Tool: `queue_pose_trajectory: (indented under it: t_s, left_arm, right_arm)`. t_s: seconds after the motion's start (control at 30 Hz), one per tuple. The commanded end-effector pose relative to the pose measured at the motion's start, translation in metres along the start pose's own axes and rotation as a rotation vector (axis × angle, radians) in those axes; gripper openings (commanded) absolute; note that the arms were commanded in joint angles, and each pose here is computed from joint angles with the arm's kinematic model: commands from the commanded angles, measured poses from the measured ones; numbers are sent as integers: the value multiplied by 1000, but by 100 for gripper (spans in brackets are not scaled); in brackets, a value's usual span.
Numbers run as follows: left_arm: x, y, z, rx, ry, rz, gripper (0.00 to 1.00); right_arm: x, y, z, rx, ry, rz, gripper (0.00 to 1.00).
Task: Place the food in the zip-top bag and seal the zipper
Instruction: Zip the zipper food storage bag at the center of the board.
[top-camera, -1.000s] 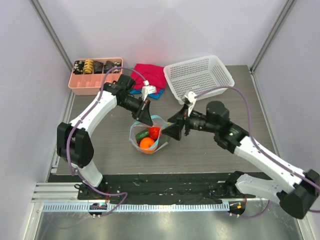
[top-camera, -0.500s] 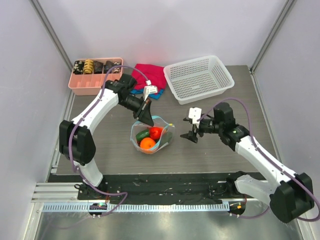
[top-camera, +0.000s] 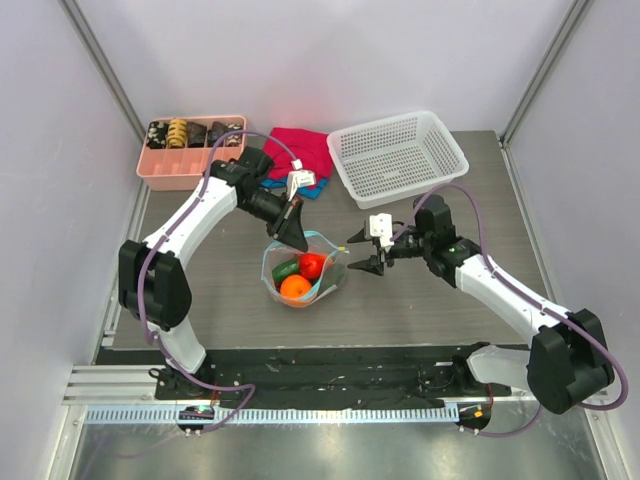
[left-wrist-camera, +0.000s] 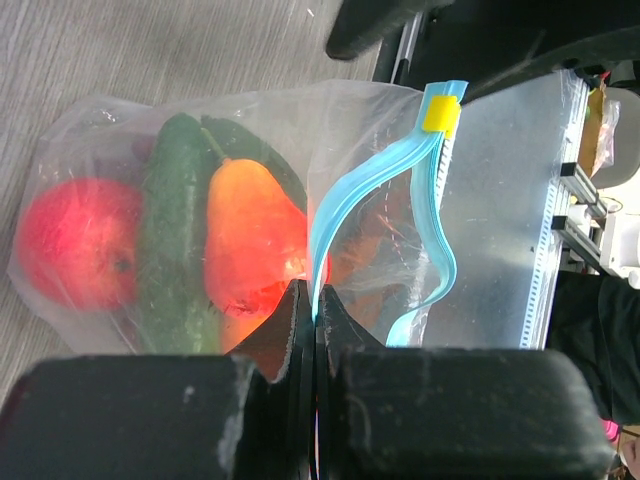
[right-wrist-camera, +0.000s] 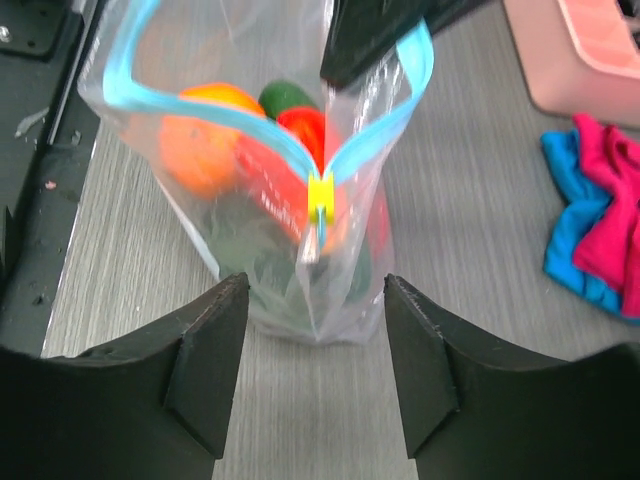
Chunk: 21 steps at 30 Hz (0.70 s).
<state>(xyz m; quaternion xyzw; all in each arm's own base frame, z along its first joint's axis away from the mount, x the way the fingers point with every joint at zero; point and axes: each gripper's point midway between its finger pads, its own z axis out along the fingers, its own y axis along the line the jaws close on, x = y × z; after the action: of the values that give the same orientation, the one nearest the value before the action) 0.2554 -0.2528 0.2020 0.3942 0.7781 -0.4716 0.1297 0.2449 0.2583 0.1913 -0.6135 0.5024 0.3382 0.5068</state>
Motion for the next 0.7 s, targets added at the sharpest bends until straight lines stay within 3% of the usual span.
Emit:
queue_pose_trajectory:
  t_s: [0.0,0.23,0.27,0.3,0.43,0.47,0.57,0.6,0.67]
  left_arm:
    - [-11,-2,-3,-4,-34,47,0]
    - [-12,-3,-4,-8,-41,53,0]
    - [-12,-3,-4,-9,-42,53,0]
    - [-12,-4,-5,-11,-43,57,1]
    - [-13,-6,-10,-51,-54,96,11]
    - [-22,-5,-14,-79,-79,141,21]
    - [-50,-17,-39,-230,-224,273,40]
    - [-65,-25,-47,-275,-324,351,46]
    - [-71,-35,-45,-335,-359,451,52]
  right_arm:
    - [-45,-13,7,-1,-114,-88,58]
    - [-40,-14,14,1,-101,-66,25]
    - [-39,-15,15,6,-101,-63,11]
    - [-39,-17,15,16,-94,-60,3]
    - [-38,-18,14,32,-85,-42,1]
    - [-39,-18,13,34,-86,-38,1]
    - [-44,-14,10,34,-94,-41,1]
    - [-45,-13,9,35,-95,-42,1]
    - [-45,-10,10,27,-94,-41,1]
